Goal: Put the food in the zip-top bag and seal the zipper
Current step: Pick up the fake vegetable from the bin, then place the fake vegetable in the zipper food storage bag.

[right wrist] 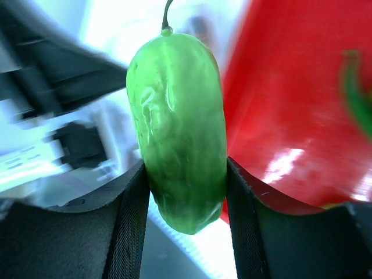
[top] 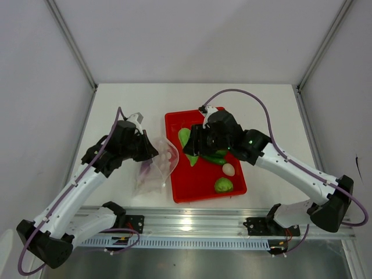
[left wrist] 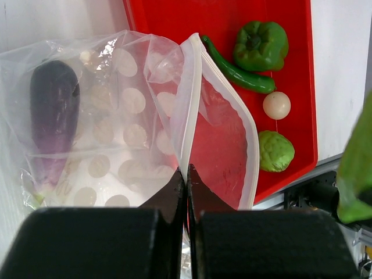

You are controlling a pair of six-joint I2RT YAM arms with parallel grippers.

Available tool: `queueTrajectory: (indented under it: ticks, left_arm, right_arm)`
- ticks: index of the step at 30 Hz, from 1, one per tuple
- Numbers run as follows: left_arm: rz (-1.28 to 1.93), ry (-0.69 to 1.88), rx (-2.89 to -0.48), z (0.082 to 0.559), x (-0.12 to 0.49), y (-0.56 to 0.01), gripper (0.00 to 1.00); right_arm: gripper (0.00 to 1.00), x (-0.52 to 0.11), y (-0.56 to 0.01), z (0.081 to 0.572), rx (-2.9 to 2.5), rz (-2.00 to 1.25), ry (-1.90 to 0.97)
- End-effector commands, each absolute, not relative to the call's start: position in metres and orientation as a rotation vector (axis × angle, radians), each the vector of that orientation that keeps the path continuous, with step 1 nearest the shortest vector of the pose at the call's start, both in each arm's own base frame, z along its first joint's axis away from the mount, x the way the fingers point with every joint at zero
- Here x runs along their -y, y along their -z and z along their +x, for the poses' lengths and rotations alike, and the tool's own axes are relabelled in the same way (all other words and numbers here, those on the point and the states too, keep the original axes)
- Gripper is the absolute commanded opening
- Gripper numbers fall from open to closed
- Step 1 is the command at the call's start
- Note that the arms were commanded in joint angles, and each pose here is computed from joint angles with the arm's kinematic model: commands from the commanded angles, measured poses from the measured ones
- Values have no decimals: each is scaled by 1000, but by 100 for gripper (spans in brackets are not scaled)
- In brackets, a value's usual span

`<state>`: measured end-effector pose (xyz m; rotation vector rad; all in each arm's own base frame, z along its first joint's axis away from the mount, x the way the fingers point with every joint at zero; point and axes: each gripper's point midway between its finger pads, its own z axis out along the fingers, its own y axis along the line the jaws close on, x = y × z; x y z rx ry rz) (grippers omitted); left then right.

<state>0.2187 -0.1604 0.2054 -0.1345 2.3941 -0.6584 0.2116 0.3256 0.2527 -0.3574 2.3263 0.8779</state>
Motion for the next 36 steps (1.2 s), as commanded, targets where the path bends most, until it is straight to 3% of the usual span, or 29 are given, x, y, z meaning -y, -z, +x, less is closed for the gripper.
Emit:
queueTrajectory:
  ticks: [1, 11, 26, 36]
  left_arm:
    - [-97, 691, -2360, 223, 165, -211, 1]
    - [-91, 704, -2356, 220, 165, -210, 1]
    - [-80, 743, -2306, 216, 165, -222, 0]
    - [-71, 785, -2298, 213, 170, -224, 1]
  right_arm:
    - [38, -353, -289, 188, -2296, -394, -1183]
    - [39, -400, -303, 164, -2338, -361, -1645]
    - [41, -409, -233, 162, -2625, -153, -1574]
    - [42, -423, -215, 193, -2646, 108, -1497]
